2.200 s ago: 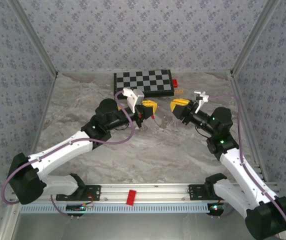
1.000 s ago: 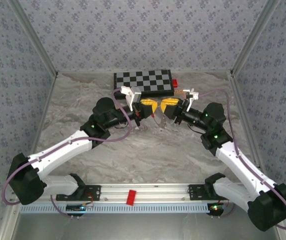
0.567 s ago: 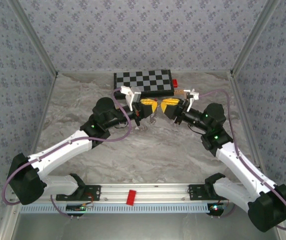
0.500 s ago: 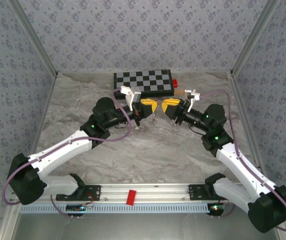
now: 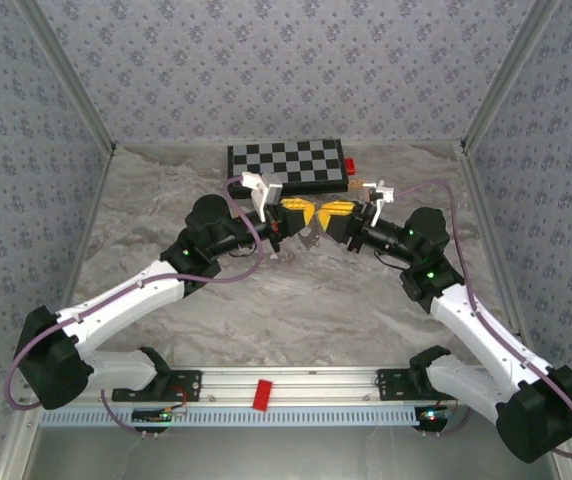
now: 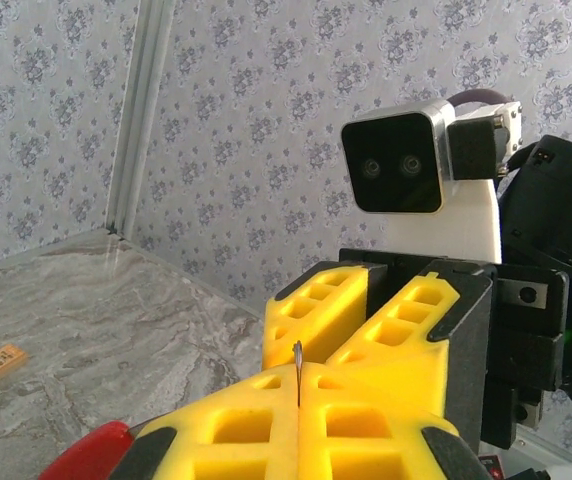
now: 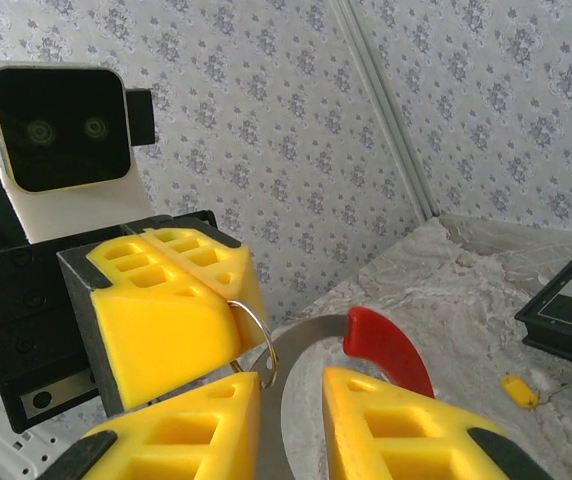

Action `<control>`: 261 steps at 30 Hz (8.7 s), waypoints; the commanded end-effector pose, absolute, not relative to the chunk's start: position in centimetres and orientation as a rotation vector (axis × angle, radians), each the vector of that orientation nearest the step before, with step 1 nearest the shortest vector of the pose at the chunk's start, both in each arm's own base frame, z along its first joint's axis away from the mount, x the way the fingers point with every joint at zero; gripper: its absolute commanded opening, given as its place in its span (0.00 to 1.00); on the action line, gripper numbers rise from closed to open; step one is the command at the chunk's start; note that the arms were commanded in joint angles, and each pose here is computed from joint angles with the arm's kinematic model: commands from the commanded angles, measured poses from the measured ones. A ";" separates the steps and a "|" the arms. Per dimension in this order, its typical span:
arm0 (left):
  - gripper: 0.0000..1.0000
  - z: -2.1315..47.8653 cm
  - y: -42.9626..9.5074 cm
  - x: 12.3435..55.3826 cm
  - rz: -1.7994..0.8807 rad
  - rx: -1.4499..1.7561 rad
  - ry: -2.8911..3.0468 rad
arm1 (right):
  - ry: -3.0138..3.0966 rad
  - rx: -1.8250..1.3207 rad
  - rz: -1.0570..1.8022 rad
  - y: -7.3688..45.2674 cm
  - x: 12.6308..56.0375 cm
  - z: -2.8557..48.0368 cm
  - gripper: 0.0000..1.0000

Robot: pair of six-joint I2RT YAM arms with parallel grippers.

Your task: Put the keys on the keyring

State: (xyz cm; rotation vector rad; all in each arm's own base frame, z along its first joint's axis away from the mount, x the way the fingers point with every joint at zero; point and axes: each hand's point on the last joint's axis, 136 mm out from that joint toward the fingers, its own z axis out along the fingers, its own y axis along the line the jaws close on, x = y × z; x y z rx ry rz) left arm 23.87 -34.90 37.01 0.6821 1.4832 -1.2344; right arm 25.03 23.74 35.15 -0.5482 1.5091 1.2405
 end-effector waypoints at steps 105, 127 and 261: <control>0.00 33.9 -32.8 23.3 -1.251 0.855 1.572 | 1.741 -0.862 0.990 24.3 24.5 33.1 0.30; 0.00 37.6 -33.2 22.9 -1.354 0.662 1.443 | 1.451 -0.519 1.080 21.9 24.5 36.7 0.28; 0.00 33.7 -34.2 22.0 -1.289 0.985 1.624 | 1.706 -0.977 1.177 25.3 22.7 33.7 0.00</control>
